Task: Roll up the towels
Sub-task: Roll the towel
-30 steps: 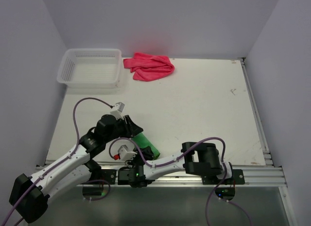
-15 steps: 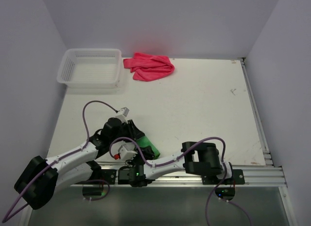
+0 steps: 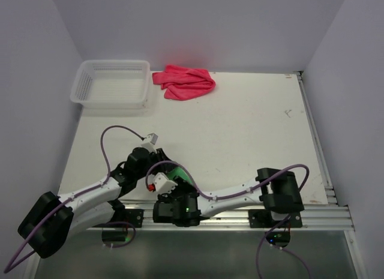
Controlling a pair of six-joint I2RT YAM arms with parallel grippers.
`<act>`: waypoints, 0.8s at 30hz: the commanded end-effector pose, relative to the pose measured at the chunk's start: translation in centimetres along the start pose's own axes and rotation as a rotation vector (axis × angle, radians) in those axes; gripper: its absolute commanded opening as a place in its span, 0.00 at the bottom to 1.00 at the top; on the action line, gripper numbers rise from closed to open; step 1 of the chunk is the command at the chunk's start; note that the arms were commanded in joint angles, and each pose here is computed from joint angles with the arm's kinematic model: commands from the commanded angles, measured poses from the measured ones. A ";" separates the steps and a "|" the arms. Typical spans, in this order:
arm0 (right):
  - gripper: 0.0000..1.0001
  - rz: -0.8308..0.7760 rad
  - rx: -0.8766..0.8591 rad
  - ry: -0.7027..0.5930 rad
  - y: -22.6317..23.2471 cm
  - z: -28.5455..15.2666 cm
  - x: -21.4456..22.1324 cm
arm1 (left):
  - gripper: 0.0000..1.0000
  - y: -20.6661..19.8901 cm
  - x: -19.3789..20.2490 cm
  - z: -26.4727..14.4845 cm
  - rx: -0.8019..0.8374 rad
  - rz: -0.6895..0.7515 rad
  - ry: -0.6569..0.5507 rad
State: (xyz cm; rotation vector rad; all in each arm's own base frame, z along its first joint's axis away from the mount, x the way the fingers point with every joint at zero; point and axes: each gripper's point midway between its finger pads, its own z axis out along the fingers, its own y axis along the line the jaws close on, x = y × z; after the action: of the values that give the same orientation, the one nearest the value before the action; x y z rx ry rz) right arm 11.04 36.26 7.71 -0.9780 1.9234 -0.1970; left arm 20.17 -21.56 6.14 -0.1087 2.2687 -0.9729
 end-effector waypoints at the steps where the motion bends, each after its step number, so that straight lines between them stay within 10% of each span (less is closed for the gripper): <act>1: 0.61 0.180 -0.136 -0.078 -0.3 -2.7 -3.4 | 0.34 4.8 3.7 -0.6 -0.157 -0.007 0.089; 24: 0.68 0.721 -0.541 0.116 -1.7 0.7 0.8 | 0.31 5.6 4.8 -1.2 -0.148 -0.041 0.084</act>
State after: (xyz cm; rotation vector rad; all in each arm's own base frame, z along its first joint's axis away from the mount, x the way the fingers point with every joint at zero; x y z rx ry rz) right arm 13.10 33.48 7.10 -0.5825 2.3544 0.5876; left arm 19.69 -20.92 5.68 -0.1434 2.2149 -0.9985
